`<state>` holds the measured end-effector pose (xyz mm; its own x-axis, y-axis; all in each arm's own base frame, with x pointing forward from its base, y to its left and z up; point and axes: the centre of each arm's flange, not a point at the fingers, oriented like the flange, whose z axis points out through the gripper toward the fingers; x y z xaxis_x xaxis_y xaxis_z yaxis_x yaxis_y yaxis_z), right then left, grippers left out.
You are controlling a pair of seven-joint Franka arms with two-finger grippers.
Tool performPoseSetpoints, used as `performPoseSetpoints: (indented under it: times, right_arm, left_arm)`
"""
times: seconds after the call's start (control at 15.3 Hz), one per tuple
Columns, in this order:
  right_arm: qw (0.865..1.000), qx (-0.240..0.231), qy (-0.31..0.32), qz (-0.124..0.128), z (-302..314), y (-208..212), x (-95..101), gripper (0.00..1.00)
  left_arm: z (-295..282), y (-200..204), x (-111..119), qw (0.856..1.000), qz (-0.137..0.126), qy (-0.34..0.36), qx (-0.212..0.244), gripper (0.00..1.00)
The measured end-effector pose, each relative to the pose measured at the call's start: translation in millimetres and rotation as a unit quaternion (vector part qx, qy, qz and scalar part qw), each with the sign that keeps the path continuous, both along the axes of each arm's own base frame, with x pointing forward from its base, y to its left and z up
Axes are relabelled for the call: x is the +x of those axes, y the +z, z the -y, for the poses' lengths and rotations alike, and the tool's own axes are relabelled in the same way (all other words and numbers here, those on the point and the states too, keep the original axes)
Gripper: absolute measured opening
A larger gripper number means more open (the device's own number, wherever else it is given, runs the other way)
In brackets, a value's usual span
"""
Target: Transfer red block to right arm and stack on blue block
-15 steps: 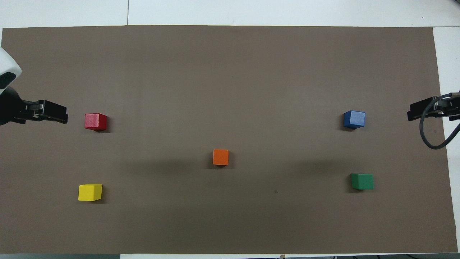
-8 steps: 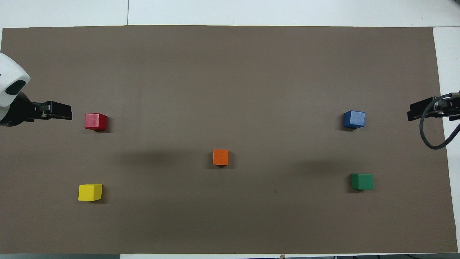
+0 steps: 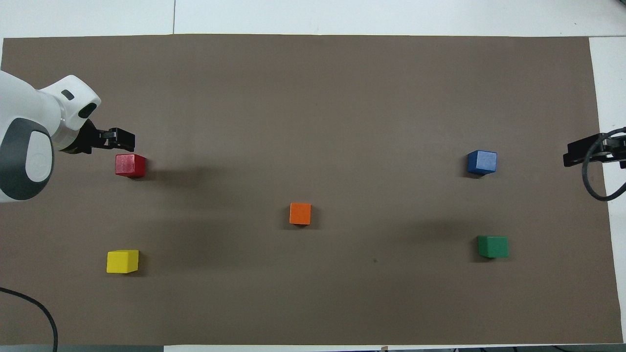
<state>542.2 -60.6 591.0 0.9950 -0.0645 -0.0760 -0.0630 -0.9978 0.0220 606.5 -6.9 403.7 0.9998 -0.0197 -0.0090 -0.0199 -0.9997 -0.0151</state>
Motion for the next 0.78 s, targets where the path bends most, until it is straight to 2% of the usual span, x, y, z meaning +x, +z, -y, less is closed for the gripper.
performPoseSetpoints:
  times: [0.13,0.26,0.39,0.65,0.78]
  right_arm:
    - [0.999,0.021,0.024,0.003,-2.4,0.9,-0.2,1.0]
    - [0.995,0.099,0.026,0.012,-3.1,-3.0,0.7,1.0]
    - [0.982,0.186,0.02,0.016,5.0,-18.2,2.4,1.0]
    - [0.936,0.351,0.026,0.015,6.3,-78.9,20.7,1.0]
    - [0.902,0.431,0.014,0.009,-7.1,-114.1,22.4,1.0]
  left_arm:
    - [-15.1,-28.1,-1.9,1.0,0.0,0.007,0.0,1.0]
    - [-20.2,-49.7,-3.5,1.0,-0.008,0.008,-0.001,1.0]
    - [-16.7,-59.4,-2.5,1.0,-0.011,0.005,-0.002,1.0]
    - [-13.7,-71.1,-0.6,1.0,-0.013,0.001,-0.002,1.0]
    - [-14.6,-78.2,0.2,1.0,-0.012,-0.005,-0.003,1.0]
